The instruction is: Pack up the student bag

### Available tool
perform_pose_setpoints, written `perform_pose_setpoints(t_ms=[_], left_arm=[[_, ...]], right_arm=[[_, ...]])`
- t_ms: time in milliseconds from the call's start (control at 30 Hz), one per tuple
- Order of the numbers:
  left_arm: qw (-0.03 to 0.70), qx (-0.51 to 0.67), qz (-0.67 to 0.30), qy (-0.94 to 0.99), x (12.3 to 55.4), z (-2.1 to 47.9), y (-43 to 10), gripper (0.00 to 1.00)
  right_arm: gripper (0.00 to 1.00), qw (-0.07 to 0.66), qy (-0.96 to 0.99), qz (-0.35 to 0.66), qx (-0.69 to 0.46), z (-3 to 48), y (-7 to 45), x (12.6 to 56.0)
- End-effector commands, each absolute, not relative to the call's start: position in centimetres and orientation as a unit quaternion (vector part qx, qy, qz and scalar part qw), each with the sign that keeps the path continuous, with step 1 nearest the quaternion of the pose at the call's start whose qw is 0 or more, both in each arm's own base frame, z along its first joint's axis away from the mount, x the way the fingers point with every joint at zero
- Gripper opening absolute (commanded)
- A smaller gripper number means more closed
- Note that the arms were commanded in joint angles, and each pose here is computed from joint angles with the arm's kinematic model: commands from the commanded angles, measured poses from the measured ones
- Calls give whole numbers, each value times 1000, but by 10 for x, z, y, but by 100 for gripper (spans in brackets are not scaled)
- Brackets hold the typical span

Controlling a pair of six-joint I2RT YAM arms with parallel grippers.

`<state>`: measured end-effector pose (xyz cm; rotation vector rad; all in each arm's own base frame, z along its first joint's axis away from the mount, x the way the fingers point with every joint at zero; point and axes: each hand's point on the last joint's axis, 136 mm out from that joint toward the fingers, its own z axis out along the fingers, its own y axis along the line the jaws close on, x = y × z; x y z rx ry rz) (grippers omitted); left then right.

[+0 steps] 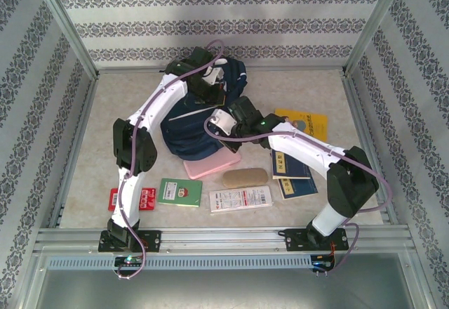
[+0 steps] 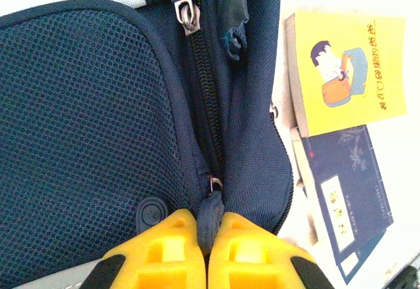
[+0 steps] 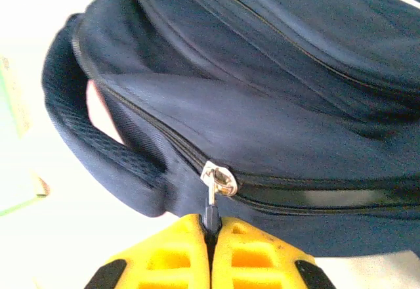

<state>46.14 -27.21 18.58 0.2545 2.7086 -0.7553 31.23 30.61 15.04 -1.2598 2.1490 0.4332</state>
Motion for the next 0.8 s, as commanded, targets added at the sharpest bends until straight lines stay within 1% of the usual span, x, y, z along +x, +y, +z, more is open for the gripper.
perform_pose_setpoints(t_ms=[0,100,133,200,267,300,367,467,533,633,767], left_arm=[[220,78,-320,918,495,217,-287,0],[213,72,-334,915,497,217,-290,0],[210,69,-337,915,497,217,-290,1],[201,67,-347,913,493,220,-287,17],[194,66,-347,915,487,223,-281,38],[195,70,-344,916,484,225,-278,45],[195,82,-332,919,474,227,-272,53],[196,95,-313,925,459,225,-262,58],[197,101,-298,929,450,219,-254,59],[187,117,-289,931,436,208,-250,59],[168,152,-290,930,418,194,-258,60]], right_arm=[[0,296,807,247,-447,162,332,301],[0,325,814,269,-400,171,332,313],[0,338,815,275,-382,175,327,318],[0,360,813,303,-343,187,316,328],[0,378,809,324,-312,197,302,337],[0,382,808,332,-304,200,298,339],[0,389,809,327,-295,202,287,343],[0,390,817,313,-288,196,273,345],[0,392,817,323,-273,195,265,347],[0,395,816,333,-258,193,254,349],[0,395,819,330,-253,188,246,350]])
